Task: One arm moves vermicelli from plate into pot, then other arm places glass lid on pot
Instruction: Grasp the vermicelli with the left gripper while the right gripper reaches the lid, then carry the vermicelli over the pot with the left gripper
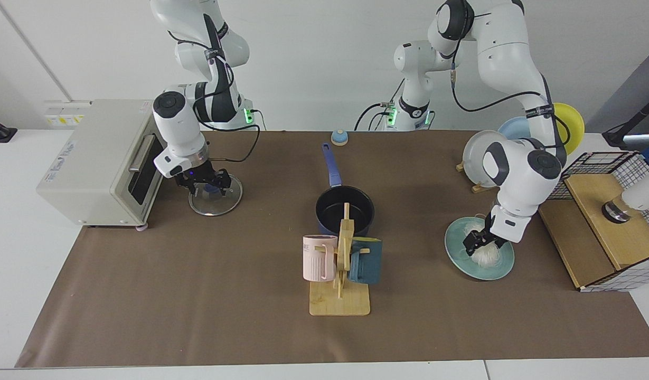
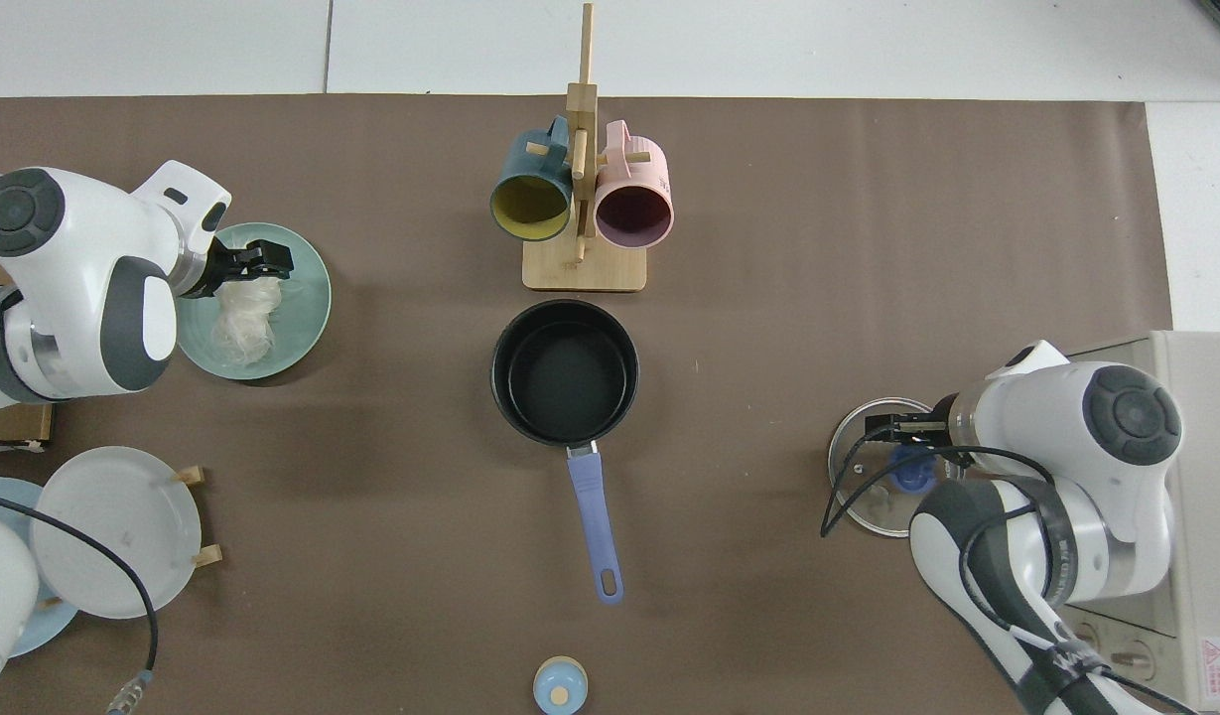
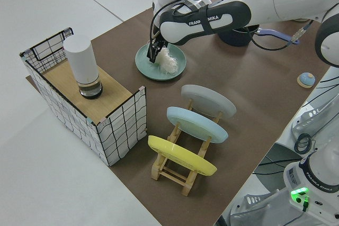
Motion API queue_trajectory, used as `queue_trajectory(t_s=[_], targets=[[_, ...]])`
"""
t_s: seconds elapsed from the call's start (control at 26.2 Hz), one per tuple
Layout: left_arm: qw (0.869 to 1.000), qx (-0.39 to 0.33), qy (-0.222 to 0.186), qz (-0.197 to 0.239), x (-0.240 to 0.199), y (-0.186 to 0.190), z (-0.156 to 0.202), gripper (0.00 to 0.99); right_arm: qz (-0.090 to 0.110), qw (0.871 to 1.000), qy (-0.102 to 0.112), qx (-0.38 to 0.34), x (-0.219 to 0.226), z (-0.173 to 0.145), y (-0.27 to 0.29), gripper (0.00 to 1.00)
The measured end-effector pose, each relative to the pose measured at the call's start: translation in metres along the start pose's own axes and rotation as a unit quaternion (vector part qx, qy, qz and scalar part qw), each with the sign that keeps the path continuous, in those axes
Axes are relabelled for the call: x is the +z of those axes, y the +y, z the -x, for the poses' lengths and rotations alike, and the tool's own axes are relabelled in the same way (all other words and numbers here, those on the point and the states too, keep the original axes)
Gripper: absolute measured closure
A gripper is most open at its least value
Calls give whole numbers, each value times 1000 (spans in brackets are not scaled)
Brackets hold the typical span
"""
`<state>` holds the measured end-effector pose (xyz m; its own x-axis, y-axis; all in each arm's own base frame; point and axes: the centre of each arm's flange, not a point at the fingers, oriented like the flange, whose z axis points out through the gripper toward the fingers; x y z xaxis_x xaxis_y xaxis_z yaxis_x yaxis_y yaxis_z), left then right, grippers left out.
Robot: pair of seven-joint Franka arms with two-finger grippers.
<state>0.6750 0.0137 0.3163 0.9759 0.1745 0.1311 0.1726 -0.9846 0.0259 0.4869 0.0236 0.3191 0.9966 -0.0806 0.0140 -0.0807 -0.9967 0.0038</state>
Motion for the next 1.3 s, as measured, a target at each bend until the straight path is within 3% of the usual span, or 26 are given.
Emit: queue_trajectory(t_s=[0.19, 0.46, 0.73, 0.99, 1.15, 1.3], targets=[[999, 26, -4, -23, 14, 2, 2, 26, 1, 1000, -6, 0, 23, 18, 2, 0], [999, 30, -9, -24, 6, 7, -1, 489, 0, 1000, -4, 0, 23, 23, 3, 0], [999, 38, -22, -22, -30, 24, -11, 564, -1, 1000, -3, 0, 22, 23, 3, 40], [999, 26, -32, -9, -103, 66, -2, 577, -3, 1000, 7, 6, 12, 22, 0, 480], [999, 3, -41, 14, -148, 109, 21, 577, -4, 1000, 11, 3, 6, 18, -3, 498], [998, -24, -47, 32, -176, 168, 51, 577, -2, 1000, 0, 0, -12, 7, -8, 498]])
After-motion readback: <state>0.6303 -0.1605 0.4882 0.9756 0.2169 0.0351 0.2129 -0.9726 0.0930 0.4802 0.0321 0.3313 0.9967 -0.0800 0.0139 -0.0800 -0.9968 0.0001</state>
